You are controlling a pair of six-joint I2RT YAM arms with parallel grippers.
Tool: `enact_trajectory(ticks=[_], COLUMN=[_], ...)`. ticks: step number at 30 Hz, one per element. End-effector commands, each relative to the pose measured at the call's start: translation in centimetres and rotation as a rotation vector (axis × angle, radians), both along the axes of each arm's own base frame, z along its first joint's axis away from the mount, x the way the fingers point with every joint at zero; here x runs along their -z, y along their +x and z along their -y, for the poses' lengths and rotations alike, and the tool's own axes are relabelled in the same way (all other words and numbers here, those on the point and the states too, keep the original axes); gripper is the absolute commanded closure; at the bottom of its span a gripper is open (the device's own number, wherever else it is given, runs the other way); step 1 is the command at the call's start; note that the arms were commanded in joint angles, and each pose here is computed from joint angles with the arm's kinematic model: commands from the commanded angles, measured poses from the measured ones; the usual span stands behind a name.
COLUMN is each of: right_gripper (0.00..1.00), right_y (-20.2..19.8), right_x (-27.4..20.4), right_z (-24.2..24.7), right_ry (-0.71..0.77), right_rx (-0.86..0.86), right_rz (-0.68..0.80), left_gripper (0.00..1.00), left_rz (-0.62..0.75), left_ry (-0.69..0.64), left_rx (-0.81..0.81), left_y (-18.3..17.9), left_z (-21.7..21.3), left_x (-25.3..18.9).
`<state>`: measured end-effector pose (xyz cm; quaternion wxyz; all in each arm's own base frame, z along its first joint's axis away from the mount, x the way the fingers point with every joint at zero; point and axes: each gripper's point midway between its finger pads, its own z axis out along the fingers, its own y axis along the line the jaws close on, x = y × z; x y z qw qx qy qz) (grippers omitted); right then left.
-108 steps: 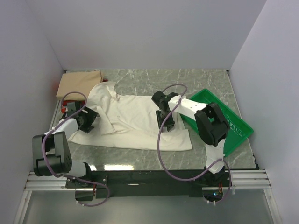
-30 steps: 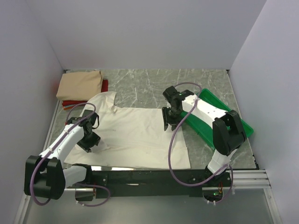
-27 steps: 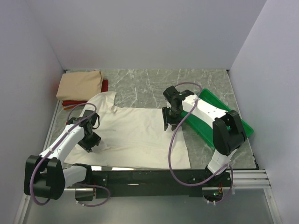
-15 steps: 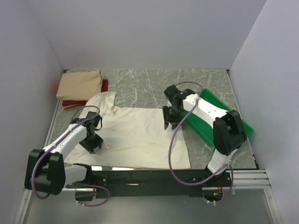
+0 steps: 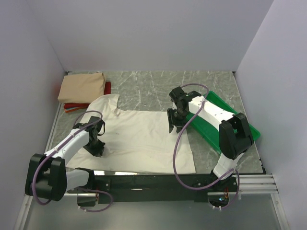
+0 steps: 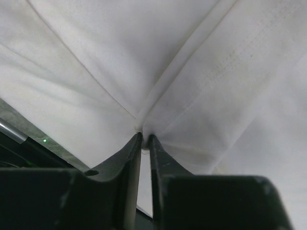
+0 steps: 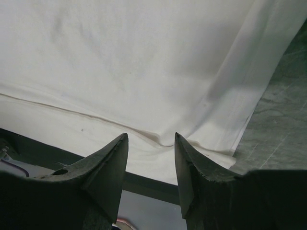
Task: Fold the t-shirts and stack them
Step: Fold the tshirt
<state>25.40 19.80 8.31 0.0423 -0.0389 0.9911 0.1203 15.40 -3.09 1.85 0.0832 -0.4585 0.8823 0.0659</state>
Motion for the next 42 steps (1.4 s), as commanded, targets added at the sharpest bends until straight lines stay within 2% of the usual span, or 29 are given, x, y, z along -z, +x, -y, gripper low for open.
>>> enact_trajectory(ticks=[1,3,5,6,9,17,27,37,41,42], right_gripper=[0.50,0.50,0.50,0.50,0.50,0.50,0.50,0.50,0.50,0.50], right_y=[1.2,1.1,1.0,1.0,1.0,1.0,0.6,-0.1,-0.1,-0.1], right_x=[-2.4,-2.3,-2.3,-2.4,-2.3,-2.3,-1.7,-1.1,-1.0,-1.0], right_z=[-0.5,-0.5,-0.3,-0.4,-0.2,-0.4,-0.4,0.2,0.1,0.1], right_ry=[0.048,0.047,0.042,0.043,0.039,0.045,0.040,0.021,0.020,0.018], right_rx=[-0.001,-0.003,0.001,0.000,0.007,0.011,0.022,0.032,0.026,0.028], right_rz=[0.064,0.061,0.060,0.065,0.063,0.056,0.033,0.009,0.002,0.000], left_gripper=[0.85,0.90,0.99,1.00,1.00,1.00,1.00,1.00,0.92,0.81], left_rz=[0.031,0.044,0.076,0.099,0.160,0.194,0.171,0.155,0.174,0.174], left_ry=[-0.007,0.001,0.000,-0.012,-0.047,-0.039,0.026,0.043,0.037,0.038], left_rx=[-0.010,-0.011,-0.010,-0.004,0.022,0.120,0.269,0.384,0.401,0.402], left_y=[0.3,0.5,1.2,1.7,3.7,7.1,10.8,13.0,13.4,13.3], left_z=[0.2,0.0,0.1,0.3,1.2,3.2,6.0,8.8,9.3,9.3], left_x=[-0.4,-0.8,-1.4,-1.8,-2.7,-3.5,-3.9,-3.7,-4.1,-4.2])
